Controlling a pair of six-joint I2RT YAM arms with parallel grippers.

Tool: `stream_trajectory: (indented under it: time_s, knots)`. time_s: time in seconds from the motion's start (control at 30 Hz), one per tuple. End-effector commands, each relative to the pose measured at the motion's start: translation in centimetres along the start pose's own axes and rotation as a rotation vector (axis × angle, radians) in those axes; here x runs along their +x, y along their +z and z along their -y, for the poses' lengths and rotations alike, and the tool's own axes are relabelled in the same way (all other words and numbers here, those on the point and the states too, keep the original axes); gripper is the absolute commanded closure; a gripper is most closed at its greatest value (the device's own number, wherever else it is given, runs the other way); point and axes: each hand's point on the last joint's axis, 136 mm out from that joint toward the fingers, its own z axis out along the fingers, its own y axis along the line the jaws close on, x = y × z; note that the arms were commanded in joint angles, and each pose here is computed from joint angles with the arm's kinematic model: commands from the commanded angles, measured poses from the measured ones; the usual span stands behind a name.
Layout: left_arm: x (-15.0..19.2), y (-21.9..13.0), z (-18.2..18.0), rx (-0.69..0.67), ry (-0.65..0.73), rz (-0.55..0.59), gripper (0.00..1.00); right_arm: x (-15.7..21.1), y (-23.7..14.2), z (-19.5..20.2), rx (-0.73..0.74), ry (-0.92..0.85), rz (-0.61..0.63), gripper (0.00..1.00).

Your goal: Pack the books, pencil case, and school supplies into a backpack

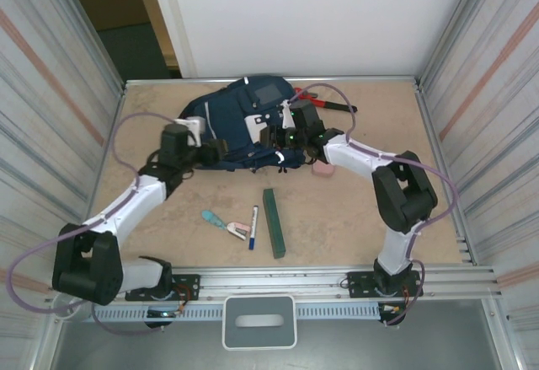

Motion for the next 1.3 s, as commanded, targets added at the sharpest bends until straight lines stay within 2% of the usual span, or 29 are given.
stream_trajectory:
  time_s: [0.0,0.17,0.37,0.6,0.8,1.1,1.27]
  knots:
    - [1.0,1.8,2.7,-0.002,0.078,-0.062,0.38,3.2,1.4,3.8,0.086,0.120,-0.097,0.69]
    - [3.3,5.7,6.1,0.029,0.133,-0.171,0.45,7.0,2.1,4.8,0.079,0.179,-0.139,0.79]
    - [5.3,8.9,5.6,-0.061,0.229,-0.282,0.49,9.3,2.4,5.4,0.077,0.210,-0.143,0.84]
    - [5.0,10.5,4.4,-0.154,0.303,-0.309,0.53,9.8,2.2,5.6,0.067,0.216,-0.130,0.84]
    - [4.8,11.5,4.5,-0.154,0.328,-0.320,0.59,9.8,2.0,5.7,0.069,0.211,-0.128,0.84]
    - [6.3,12.6,3.9,-0.169,0.376,-0.395,0.58,9.7,1.1,5.8,0.080,0.199,-0.117,0.84]
    - [6.7,13.2,2.6,-0.215,0.416,-0.439,0.70,9.8,0.9,5.9,0.089,0.192,-0.119,0.84]
